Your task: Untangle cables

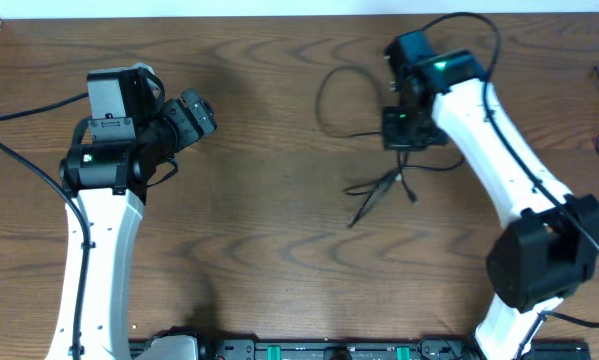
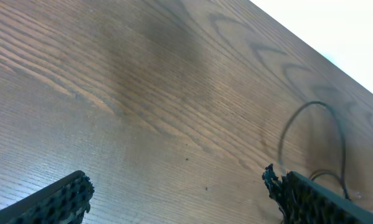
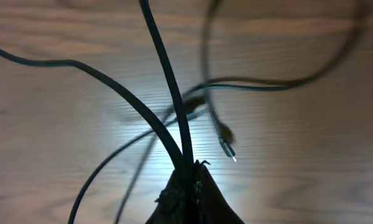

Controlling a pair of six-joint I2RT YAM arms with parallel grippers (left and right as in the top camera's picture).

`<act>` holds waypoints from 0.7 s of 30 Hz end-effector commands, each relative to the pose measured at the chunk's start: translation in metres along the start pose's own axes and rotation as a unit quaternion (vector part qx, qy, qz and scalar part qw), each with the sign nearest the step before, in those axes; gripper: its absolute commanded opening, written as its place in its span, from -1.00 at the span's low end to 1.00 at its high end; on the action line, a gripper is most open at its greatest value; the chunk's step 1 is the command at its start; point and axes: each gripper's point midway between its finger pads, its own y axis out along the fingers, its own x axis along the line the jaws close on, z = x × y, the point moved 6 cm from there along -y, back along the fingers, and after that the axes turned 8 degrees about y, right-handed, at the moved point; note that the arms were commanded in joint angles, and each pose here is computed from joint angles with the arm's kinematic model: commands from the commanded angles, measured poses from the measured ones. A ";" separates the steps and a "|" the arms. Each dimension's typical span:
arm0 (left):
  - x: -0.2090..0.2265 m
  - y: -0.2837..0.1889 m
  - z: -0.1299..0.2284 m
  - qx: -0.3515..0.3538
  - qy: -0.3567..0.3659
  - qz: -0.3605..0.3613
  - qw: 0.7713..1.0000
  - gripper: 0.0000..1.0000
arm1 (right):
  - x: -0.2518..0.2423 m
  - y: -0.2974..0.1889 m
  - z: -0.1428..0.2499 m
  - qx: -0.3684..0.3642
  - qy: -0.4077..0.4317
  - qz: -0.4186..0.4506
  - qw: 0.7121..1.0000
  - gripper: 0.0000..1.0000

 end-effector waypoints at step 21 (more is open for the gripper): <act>0.004 0.000 -0.005 -0.008 0.007 -0.019 1.000 0.93 | -0.034 0.127 0.003 0.047 -0.041 0.052 0.997 0.04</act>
